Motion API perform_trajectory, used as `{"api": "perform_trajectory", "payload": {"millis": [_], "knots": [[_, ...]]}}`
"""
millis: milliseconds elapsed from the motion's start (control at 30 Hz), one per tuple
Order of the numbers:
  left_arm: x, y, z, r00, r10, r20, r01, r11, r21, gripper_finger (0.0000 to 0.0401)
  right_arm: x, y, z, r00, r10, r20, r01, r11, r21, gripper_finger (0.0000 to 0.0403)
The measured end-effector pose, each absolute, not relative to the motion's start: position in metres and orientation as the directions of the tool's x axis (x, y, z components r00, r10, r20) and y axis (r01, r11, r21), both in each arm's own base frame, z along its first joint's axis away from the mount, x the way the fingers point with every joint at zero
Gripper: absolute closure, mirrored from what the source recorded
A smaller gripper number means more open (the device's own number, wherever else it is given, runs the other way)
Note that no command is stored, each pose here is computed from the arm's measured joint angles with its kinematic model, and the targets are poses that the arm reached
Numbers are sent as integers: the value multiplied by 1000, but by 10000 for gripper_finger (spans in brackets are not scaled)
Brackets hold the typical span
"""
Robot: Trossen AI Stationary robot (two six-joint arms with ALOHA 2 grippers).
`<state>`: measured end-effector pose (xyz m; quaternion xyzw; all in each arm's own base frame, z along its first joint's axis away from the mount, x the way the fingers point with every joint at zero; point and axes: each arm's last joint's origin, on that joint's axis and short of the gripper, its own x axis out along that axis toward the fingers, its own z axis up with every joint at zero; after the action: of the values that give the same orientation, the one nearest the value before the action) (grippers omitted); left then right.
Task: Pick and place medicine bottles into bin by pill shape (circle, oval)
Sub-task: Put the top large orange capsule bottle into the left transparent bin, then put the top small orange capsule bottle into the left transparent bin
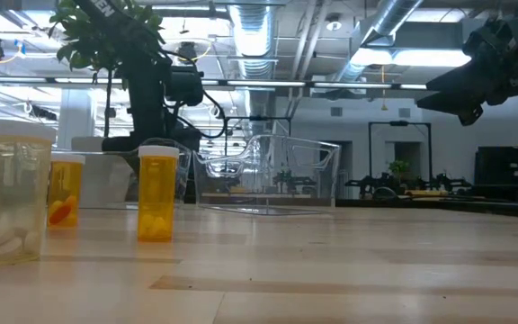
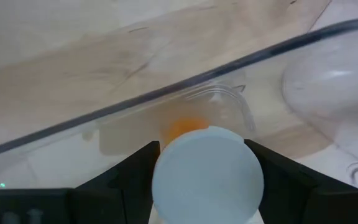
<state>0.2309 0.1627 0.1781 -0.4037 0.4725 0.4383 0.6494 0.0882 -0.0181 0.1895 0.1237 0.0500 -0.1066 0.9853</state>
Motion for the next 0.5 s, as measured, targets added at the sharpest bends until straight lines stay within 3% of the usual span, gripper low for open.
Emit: {"api": "perform_trajectory", "payload": {"millis": [200, 500], "knots": [[232, 164, 179, 183, 199, -963, -944, 310, -115, 169, 88, -18, 190, 972, -197, -125, 222, 947, 233, 178], [233, 165, 184, 207, 224, -952, -937, 327, -126, 91, 88, -18, 190, 972, -198, -125, 222, 947, 233, 178]]}}
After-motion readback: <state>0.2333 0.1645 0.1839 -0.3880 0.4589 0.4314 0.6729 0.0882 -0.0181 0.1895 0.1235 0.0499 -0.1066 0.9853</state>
